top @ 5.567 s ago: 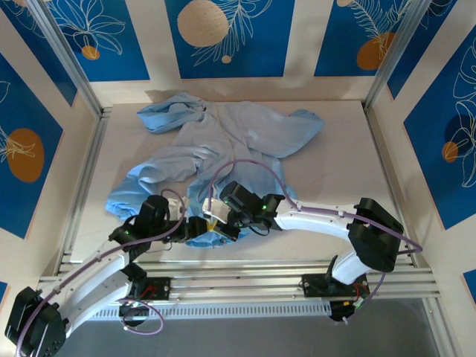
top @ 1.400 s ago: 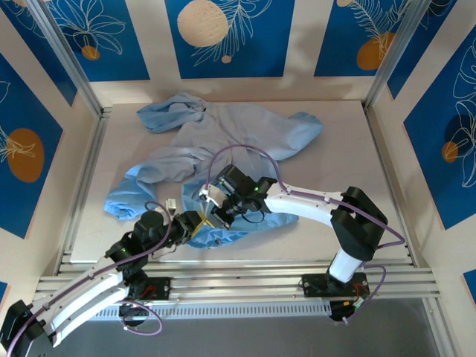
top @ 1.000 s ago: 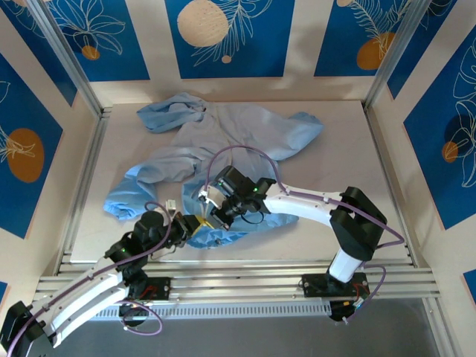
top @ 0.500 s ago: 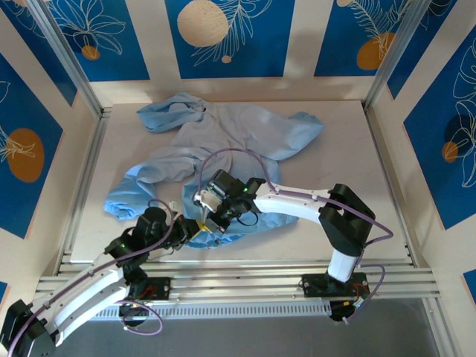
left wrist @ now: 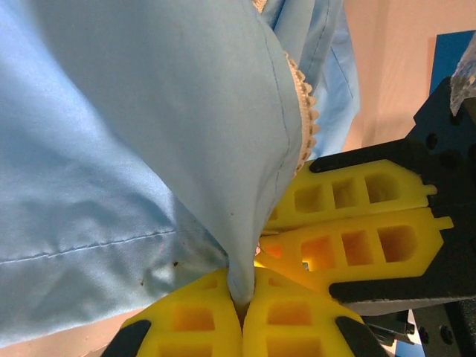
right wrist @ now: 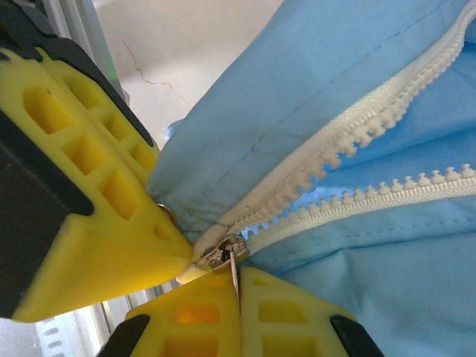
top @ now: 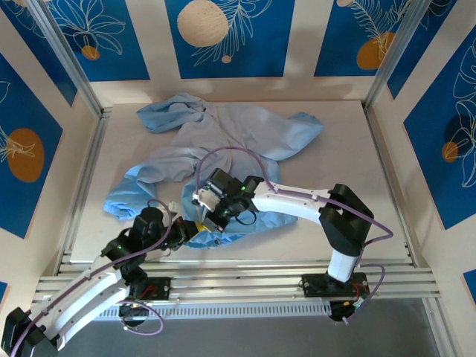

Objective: Zip up the jacket

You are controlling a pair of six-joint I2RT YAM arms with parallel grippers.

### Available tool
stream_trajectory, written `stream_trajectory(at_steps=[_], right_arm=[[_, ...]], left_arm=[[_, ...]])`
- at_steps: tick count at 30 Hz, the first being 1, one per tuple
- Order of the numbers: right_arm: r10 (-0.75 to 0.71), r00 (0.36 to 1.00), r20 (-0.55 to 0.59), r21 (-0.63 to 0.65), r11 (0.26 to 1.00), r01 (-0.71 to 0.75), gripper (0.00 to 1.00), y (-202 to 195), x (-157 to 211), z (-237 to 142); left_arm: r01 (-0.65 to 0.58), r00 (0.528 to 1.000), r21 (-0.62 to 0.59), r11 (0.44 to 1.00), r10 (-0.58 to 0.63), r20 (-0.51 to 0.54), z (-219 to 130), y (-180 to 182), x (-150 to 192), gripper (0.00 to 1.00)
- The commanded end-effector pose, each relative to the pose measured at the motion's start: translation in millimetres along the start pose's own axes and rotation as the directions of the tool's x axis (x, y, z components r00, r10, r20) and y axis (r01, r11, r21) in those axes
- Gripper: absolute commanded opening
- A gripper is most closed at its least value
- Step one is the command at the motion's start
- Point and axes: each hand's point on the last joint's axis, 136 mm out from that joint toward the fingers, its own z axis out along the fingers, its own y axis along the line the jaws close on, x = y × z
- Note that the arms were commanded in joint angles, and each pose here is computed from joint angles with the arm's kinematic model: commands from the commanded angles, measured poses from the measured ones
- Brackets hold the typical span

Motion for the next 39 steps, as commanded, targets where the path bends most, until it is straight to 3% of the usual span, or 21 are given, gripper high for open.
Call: stream_trajectory(at_steps=[1, 5, 8, 11, 19, 31, 33, 36, 39], right_arm=[[-0.032, 0.999, 0.037, 0.075, 0.997, 0.029, 0.0, -16.7, -14.8, -9.6], [-0.074, 0.997, 0.031, 0.015, 0.997, 0.073, 0.0, -1.1, -11.6, -8.4], [-0.073, 0.997, 0.027, 0.005, 0.997, 0.073, 0.0, 3.9, -8.9, -7.0], [-0.054, 0.998, 0.038, -0.001, 0.999, 0.054, 0.0, 5.4, -7.9, -5.9], [-0.018, 0.999, 0.049, 0.011, 1.0, 0.017, 0.0, 6.5, -5.2, 0.1], [0.023, 0.998, 0.063, 0.043, 0.999, -0.026, 0.0, 3.0, -5.8, 5.5], [0.034, 0.998, 0.061, 0.064, 0.997, -0.038, 0.0, 1.2, -6.1, 5.0], [0.054, 0.997, 0.052, 0.132, 0.989, -0.06, 0.0, -3.2, -6.4, 0.8], [0.078, 0.996, 0.05, 0.202, 0.976, -0.087, 0.0, -7.9, -5.3, -6.2]], left_arm=[[-0.017, 0.995, 0.001, 1.0, 0.017, -0.103, -5.8, -0.3, 18.7, 0.0], [-0.011, 0.999, 0.022, 1.0, 0.013, -0.049, -8.9, -3.5, 9.2, 0.0], [0.008, 1.0, 0.039, 0.999, -0.007, -0.01, -11.8, -5.0, 2.9, 0.23], [0.039, 0.999, 0.063, 0.997, -0.04, 0.025, -13.5, -6.6, -2.6, 0.33], [0.113, 0.988, 0.108, 0.988, -0.124, 0.097, -11.7, -3.0, -14.8, 0.38], [0.125, 0.977, 0.13, 0.984, -0.145, 0.156, -2.2, 2.5, -29.2, 0.36], [0.121, 0.979, 0.134, 0.984, -0.141, 0.149, 0.7, 1.8, -29.8, 0.26], [0.11, 0.982, 0.131, 0.985, -0.129, 0.142, 3.5, 0.3, -30.8, 0.0], [0.105, 0.984, 0.11, 0.988, -0.119, 0.133, 5.1, 3.1, -29.9, 0.0]])
